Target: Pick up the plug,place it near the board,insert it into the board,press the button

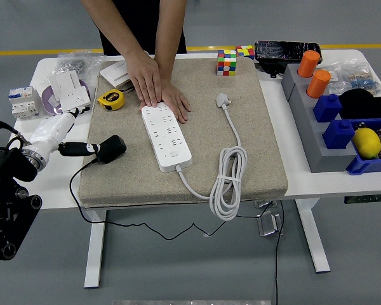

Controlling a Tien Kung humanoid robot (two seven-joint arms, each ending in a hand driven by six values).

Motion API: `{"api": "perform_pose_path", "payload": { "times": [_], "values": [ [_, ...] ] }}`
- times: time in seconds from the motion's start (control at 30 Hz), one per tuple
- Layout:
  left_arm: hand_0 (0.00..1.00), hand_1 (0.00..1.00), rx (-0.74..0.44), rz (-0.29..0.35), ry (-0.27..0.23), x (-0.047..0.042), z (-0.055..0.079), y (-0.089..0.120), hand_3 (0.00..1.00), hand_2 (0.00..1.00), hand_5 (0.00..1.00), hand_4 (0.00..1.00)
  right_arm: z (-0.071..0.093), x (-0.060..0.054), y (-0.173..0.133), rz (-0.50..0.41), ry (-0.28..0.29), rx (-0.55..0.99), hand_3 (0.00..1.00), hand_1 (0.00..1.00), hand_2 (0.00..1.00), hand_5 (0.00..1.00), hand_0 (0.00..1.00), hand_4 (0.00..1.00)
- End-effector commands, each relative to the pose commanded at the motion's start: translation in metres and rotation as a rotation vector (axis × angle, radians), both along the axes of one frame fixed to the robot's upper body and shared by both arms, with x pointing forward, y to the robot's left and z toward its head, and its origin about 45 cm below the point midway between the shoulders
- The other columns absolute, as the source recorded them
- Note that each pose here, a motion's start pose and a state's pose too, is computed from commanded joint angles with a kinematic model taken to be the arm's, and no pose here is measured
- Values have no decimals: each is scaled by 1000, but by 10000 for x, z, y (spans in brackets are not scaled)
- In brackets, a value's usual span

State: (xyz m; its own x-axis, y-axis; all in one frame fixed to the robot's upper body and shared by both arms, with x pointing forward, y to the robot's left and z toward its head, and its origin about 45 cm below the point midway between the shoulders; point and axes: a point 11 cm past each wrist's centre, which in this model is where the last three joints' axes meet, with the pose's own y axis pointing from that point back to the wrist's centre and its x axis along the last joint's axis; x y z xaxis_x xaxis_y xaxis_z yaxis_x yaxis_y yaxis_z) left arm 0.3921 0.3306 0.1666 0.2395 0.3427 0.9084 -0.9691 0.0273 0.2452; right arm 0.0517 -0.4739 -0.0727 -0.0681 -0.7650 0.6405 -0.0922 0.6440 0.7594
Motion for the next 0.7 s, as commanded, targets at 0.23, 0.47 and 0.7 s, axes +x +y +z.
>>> {"api": "perform_pose_path", "payload": {
  "times": [0.23,0.47,0.7],
  "values": [
    [745,839,-19,11,15,62,-87,-24,813,791,550,998,-2,-9,-1,0,3,0,870,906,856,998,939,998],
    [737,827,-38,20,31,79,-148,-25,782,774,555,998,2,5,-5,1,0,0,869,905,856,998,937,998],
    [732,821,-72,1,38,46,-183,-135,785,770,563,998,1,-8,-5,0,3,-1,869,902,855,998,937,998]
  ]
}}
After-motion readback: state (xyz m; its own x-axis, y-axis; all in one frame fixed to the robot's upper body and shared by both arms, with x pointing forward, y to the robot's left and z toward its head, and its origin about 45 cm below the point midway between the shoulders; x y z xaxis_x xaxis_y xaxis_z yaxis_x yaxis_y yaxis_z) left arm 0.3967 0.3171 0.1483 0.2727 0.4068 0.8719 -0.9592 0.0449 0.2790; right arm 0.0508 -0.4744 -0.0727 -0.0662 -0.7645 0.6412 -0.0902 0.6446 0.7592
